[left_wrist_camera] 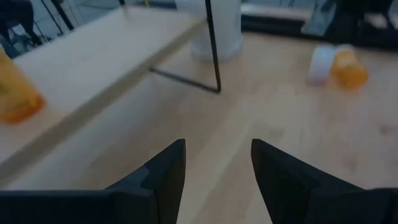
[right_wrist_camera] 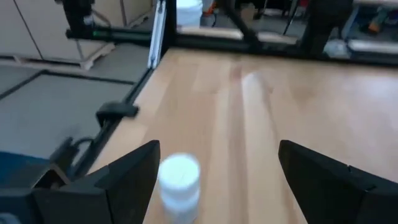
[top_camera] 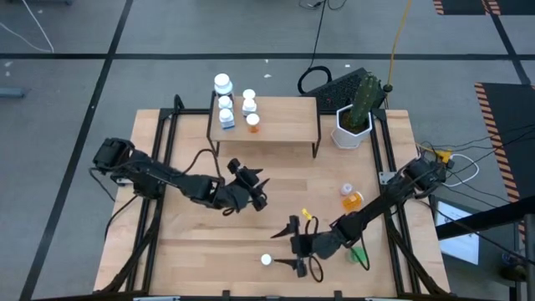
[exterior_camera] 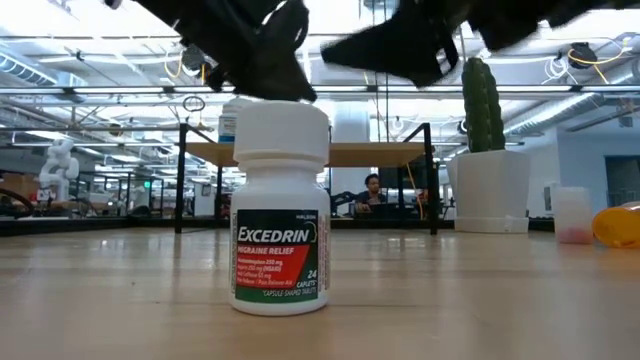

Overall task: Pick and place medicine bottles onto shelf by color
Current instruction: Put the white black pill bottle on the shelf

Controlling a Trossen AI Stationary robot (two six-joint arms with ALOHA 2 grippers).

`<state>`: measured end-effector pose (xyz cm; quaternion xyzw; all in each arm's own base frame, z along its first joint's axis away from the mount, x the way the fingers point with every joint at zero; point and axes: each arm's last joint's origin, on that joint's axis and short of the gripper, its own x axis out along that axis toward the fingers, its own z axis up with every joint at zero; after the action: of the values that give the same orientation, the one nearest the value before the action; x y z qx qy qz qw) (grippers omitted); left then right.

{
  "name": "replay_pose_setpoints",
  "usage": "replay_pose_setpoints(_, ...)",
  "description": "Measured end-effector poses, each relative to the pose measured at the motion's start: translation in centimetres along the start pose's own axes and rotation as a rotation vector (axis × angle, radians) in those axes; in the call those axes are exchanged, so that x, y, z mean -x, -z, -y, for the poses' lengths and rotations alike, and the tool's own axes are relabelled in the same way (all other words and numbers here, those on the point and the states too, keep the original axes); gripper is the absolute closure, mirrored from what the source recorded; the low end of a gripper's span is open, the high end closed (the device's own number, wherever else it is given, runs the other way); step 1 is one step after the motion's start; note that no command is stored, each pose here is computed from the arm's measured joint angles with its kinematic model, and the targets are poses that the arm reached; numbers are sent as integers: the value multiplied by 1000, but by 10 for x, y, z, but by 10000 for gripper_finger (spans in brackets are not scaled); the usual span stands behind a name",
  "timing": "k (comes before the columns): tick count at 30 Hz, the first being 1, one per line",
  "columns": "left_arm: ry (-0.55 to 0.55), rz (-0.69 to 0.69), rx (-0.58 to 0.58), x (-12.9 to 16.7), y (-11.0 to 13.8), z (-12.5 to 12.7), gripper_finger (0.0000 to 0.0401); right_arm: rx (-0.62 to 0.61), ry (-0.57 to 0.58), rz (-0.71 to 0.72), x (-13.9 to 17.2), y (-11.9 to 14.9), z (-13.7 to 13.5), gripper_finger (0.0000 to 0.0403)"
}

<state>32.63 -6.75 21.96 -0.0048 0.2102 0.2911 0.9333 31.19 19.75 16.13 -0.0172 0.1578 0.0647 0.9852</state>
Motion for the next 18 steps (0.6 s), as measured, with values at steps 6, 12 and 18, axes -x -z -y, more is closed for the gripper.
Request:
replay_pose_setpoints(6, 40, 55, -36, -3, -9, 0, 217, -44, -12, -38, -17, 21, -12, 78)
replay_pose_setpoints(12, 52, 96, -109, -4, -14, 0, 217, -37, -12, -44, -39, 34, -22, 78)
replay_pose_setpoints(18, 55, 128, -163, -3, -18, 1, 217, -35, -38, -51, -43, 37, -25, 95)
